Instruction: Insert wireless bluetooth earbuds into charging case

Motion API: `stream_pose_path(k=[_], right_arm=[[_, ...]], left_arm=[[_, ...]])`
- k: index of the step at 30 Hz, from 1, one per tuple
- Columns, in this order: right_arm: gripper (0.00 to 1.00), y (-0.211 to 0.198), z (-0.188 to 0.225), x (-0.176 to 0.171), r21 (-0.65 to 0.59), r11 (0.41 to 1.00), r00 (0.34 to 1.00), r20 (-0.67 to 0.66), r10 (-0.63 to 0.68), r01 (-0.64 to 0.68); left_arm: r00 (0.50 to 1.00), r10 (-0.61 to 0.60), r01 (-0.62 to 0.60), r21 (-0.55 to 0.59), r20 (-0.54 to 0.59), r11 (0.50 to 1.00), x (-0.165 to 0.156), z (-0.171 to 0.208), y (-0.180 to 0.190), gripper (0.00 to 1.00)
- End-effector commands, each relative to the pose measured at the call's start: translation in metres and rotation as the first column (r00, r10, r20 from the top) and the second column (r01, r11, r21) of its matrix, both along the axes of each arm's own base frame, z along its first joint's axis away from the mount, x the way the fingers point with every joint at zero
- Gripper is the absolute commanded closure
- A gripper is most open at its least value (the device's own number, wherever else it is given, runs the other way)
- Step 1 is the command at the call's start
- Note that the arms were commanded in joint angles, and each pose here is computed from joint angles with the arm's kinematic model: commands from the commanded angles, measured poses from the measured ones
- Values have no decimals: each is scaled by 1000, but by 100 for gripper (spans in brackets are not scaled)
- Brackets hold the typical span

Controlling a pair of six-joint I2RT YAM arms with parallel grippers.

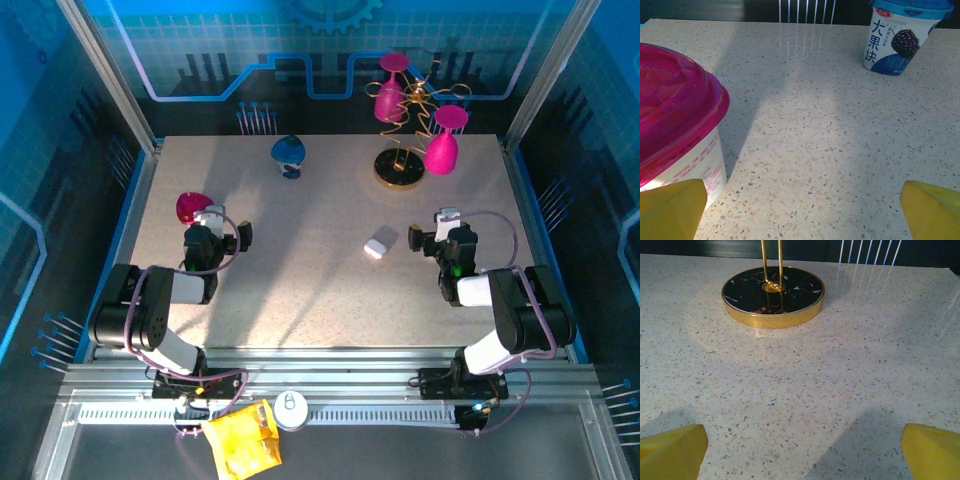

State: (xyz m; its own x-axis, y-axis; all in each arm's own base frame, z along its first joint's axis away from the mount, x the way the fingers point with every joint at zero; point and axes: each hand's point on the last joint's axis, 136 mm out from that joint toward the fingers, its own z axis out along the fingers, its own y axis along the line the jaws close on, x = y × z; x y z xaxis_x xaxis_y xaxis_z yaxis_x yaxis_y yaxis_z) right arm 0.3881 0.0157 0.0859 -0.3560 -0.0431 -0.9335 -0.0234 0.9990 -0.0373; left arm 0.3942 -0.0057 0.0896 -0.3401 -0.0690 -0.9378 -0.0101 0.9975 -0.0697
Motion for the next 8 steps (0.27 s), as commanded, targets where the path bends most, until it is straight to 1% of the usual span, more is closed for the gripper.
stream_pose_path(k=[1, 8], right_arm=[[0, -4, 14, 8, -15, 1000, 998, 53, -14, 15], [0, 1, 14, 10, -44, 999, 999, 47, -5, 7]], left_arm=[[1000, 4, -4, -12, 16, 1000, 5, 6, 1, 1], [1000, 4, -3, -12, 16, 1000, 5, 7, 1, 1]])
